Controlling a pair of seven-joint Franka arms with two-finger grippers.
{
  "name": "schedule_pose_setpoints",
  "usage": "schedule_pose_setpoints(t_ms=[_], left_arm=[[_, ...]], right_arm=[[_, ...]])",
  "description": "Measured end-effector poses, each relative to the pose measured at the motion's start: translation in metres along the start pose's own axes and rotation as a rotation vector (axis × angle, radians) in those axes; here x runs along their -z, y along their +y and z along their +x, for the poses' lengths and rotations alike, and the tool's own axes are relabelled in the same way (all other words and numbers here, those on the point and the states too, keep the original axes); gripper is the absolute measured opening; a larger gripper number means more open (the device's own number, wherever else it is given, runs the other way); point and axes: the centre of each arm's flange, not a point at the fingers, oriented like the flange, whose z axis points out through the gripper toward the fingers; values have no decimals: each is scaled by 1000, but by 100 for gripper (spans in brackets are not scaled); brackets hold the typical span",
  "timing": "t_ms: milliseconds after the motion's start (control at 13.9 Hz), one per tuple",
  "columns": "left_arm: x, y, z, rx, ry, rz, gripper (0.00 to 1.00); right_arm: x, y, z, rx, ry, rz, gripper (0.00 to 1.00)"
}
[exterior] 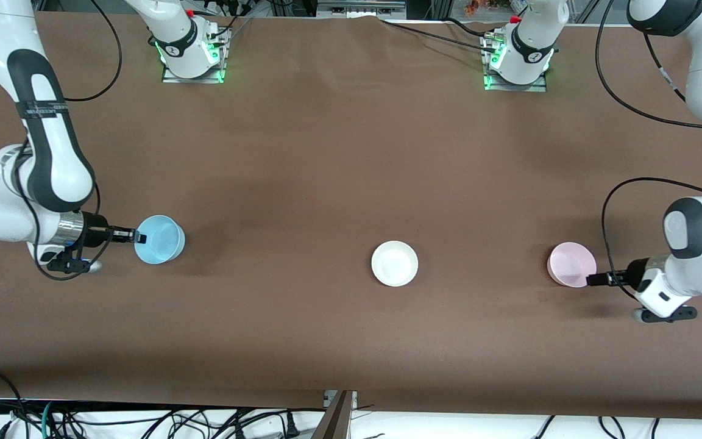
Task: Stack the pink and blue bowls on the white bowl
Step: 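Lift the blue bowl with the right gripper while the left gripper reaches the pink bowl, then grasp the pale pink bowl's rim with the left gripper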
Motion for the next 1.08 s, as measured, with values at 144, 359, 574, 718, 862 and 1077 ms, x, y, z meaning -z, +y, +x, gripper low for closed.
schedule_pose_setpoints(t_ms=[144, 359, 574, 718, 862, 1077], left_arm=[[-22, 5, -9, -31, -45, 35, 99], [-31, 8, -15, -46, -63, 49, 97], [-26, 7, -17, -46, -50, 54, 91], [-22, -2, -18, -42, -44, 53, 70], [-24, -14, -20, -62, -30, 49, 68], [-42, -29, -26, -70, 8, 35, 39]], right_arm=[[24, -7, 1, 13, -38, 17, 2], [77, -24, 2, 49, -81, 38, 2], [114, -34, 2, 73, -70, 39, 2], [117, -39, 2, 81, -68, 40, 2], [123, -51, 3, 102, -56, 40, 2], [146, -79, -1, 146, -18, 38, 2]])
